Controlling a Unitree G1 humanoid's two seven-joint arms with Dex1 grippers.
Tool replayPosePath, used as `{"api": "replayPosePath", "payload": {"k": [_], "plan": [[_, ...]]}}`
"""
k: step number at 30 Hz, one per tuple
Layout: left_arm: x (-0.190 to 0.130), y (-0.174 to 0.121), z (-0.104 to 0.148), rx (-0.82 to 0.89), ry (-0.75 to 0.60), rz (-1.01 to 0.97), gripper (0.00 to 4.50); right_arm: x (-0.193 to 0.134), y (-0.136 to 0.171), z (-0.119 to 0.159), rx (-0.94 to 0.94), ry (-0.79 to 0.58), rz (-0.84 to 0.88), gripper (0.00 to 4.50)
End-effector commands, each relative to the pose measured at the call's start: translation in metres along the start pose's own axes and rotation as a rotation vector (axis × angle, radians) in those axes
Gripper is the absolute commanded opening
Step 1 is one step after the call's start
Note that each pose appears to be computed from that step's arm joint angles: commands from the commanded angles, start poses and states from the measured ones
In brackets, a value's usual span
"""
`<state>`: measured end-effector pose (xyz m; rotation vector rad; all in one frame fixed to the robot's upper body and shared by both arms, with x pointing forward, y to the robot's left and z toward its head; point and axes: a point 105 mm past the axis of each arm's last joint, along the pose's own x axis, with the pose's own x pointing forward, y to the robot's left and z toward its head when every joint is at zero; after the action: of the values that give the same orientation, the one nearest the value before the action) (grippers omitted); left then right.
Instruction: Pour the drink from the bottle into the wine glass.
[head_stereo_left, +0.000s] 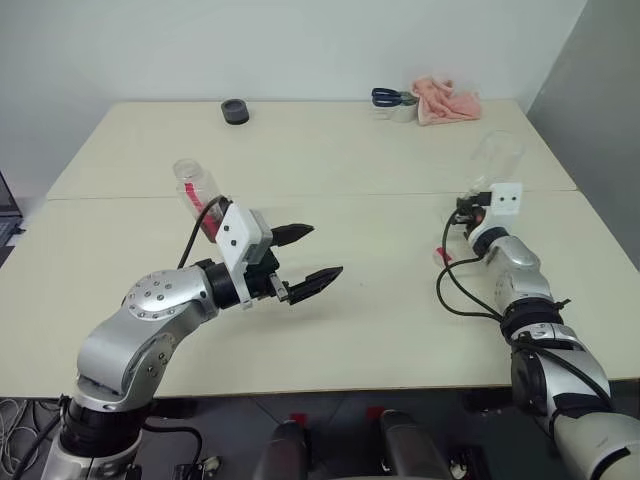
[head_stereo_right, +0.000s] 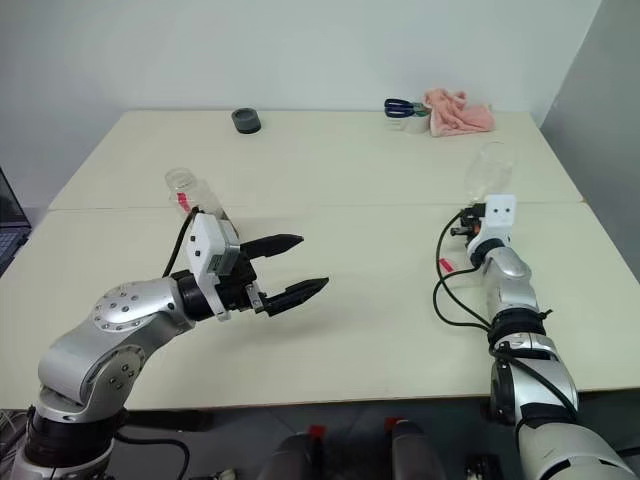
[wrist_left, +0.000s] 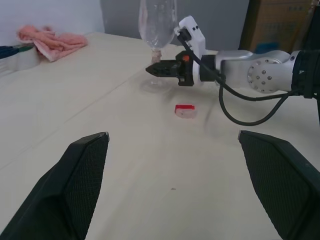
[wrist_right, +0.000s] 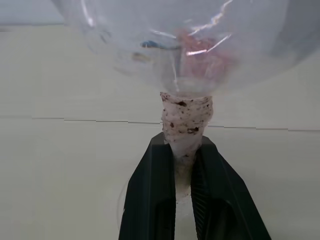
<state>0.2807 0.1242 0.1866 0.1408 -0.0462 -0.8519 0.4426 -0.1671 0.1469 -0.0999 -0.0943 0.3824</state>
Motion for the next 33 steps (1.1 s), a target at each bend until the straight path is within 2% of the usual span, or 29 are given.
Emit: {"api": "replayPosePath", "payload": {"k": [1,3,6,14,19,25,33], "plan": [[-0.033,0.012,-0.007,0.002,-0.014,0.208,4.50,0.012,0.083,0.064,-0.108,-0.189,0.383,0.13],[-0.061,0.006,-0.030,-0.036,0.049,0.295,4.50,0.009,0.123,0.071,-0.105,-0.201,0.538,0.13],[-0.094,-0.002,-0.049,-0.091,0.086,0.446,4.50,0.010,0.152,0.064,-0.102,-0.173,0.619,0.13],[-0.109,-0.019,-0.051,-0.132,0.084,0.587,4.50,0.022,0.184,0.025,-0.159,-0.060,0.680,0.13],[-0.113,-0.017,-0.045,-0.091,0.071,0.610,4.50,0.027,0.179,-0.005,-0.150,0.028,0.649,0.13],[-0.114,-0.014,-0.044,-0.093,0.064,0.619,4.50,0.038,0.159,-0.016,-0.076,0.070,0.499,0.13],[-0.106,-0.011,-0.043,-0.099,0.047,0.589,4.50,0.039,0.157,-0.024,-0.086,0.096,0.461,0.13]]}}
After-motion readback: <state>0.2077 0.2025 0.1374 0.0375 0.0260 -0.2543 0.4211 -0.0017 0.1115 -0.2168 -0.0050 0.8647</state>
